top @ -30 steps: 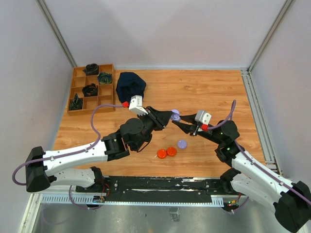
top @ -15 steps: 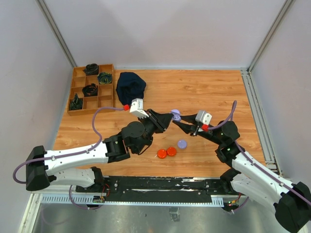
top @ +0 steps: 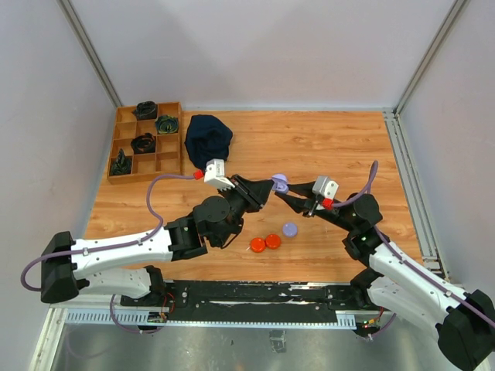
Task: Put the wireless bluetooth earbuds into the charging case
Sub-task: Place the earbud in the charging case.
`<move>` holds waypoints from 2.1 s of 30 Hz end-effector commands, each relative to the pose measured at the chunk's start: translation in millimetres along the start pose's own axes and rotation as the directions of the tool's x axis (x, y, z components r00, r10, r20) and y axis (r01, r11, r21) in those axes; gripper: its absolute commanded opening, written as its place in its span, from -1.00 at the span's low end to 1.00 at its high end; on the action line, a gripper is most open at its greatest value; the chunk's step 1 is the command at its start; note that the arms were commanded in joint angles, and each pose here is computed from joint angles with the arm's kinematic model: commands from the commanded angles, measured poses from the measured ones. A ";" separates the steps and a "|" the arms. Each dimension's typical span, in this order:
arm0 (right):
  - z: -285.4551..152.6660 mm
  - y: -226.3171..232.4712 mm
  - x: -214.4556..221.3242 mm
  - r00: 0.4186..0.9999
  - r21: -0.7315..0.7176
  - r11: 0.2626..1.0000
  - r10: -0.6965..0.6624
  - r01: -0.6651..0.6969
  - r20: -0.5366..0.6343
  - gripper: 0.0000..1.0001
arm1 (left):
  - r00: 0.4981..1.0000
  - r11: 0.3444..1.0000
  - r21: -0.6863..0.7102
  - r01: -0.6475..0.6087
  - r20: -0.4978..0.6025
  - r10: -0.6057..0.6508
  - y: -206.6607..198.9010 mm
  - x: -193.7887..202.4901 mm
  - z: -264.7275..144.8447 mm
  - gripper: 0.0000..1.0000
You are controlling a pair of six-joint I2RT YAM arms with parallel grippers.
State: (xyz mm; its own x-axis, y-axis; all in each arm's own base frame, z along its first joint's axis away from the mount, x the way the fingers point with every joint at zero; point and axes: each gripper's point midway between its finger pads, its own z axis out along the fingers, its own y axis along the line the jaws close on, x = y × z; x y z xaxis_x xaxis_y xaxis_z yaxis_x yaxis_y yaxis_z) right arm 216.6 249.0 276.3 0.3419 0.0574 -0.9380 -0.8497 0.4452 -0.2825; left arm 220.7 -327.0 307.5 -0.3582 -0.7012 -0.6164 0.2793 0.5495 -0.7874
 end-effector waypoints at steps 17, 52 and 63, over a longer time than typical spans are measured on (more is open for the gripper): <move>-2.4 -1.2 -18.8 0.997 0.029 1.000 0.007 -0.009 0.075 -0.87 | 0.992 0.999 0.015 0.042 0.119 -0.044 -11.0 -20.6 4.1 -0.85; -2.8 -5.3 -18.3 0.997 0.052 0.999 0.011 -0.015 0.071 -0.88 | 0.995 1.000 0.020 0.010 0.102 -0.011 -13.9 -1.4 7.5 -0.78; -3.4 -5.4 -15.2 0.998 0.056 0.998 0.009 -0.013 0.062 -0.88 | 0.996 0.999 0.032 -0.002 0.089 0.000 -15.2 0.0 3.0 -0.25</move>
State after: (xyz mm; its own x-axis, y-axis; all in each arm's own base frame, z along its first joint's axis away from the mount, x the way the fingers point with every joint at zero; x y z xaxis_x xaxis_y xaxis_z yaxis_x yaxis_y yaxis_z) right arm 217.9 244.1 278.5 0.3144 0.0890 -0.9451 -0.8437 0.4826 -0.2352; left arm 222.8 -338.8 310.6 -0.2913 -0.7284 -0.6202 0.2996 0.5462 -0.7822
